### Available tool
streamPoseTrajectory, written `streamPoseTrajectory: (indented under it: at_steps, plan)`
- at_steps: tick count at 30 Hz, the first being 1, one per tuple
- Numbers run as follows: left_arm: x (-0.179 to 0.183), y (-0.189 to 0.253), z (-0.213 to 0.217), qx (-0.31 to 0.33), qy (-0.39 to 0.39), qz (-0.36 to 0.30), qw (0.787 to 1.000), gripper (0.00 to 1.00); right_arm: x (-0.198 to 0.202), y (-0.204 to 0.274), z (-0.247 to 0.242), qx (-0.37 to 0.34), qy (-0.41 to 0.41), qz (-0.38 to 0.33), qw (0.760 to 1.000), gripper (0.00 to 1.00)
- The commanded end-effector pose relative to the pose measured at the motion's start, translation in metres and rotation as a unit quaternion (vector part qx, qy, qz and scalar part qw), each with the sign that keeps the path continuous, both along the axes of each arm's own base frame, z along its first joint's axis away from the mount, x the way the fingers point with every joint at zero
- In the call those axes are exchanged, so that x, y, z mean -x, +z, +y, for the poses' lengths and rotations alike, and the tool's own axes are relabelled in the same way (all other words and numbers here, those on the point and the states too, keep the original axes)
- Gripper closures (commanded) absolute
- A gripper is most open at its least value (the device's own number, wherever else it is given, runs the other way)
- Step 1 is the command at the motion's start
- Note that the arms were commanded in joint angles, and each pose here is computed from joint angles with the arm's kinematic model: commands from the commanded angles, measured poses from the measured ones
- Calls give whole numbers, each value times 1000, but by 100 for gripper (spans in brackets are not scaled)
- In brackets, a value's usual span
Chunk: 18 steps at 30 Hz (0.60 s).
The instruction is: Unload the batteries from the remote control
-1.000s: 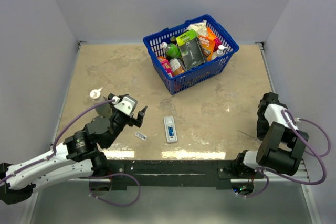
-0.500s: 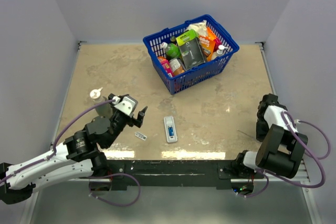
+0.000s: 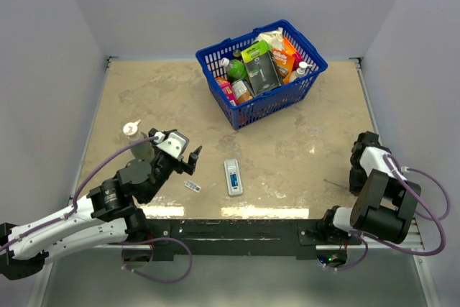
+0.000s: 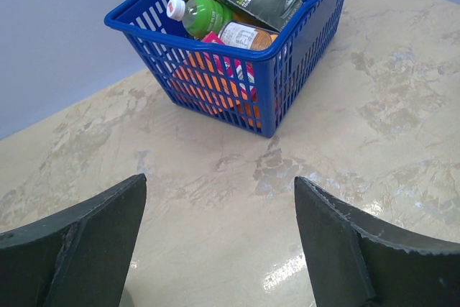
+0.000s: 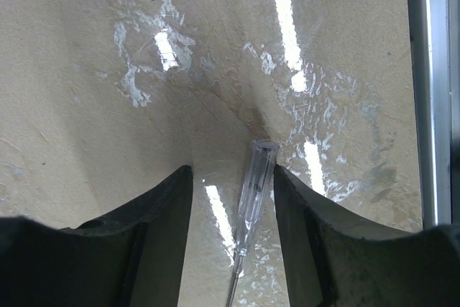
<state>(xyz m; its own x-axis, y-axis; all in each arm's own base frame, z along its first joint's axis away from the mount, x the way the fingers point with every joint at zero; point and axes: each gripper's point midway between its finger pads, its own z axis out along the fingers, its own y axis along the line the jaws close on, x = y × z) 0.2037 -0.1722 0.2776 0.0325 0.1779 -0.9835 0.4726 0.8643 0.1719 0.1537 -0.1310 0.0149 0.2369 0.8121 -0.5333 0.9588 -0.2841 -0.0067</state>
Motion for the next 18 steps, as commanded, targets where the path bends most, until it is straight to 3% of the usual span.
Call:
streamPoseTrajectory:
  at_steps: [1, 5, 14, 18]
  plan:
    - [-1, 6, -2, 22, 2, -2, 1000, 13, 2, 3, -11, 29, -19, 5, 999, 50]
    - [-1, 7, -1, 23, 5, -3, 1000, 13, 1, 4, -14, 33, -16, 10, 999, 64]
    - [-1, 8, 1, 25, 8, -4, 1000, 14, -3, 7, -16, 45, -4, -8, 999, 77]
    - [-1, 8, 1, 25, 8, -4, 1000, 14, -4, 8, -17, 47, 8, -9, 999, 91]
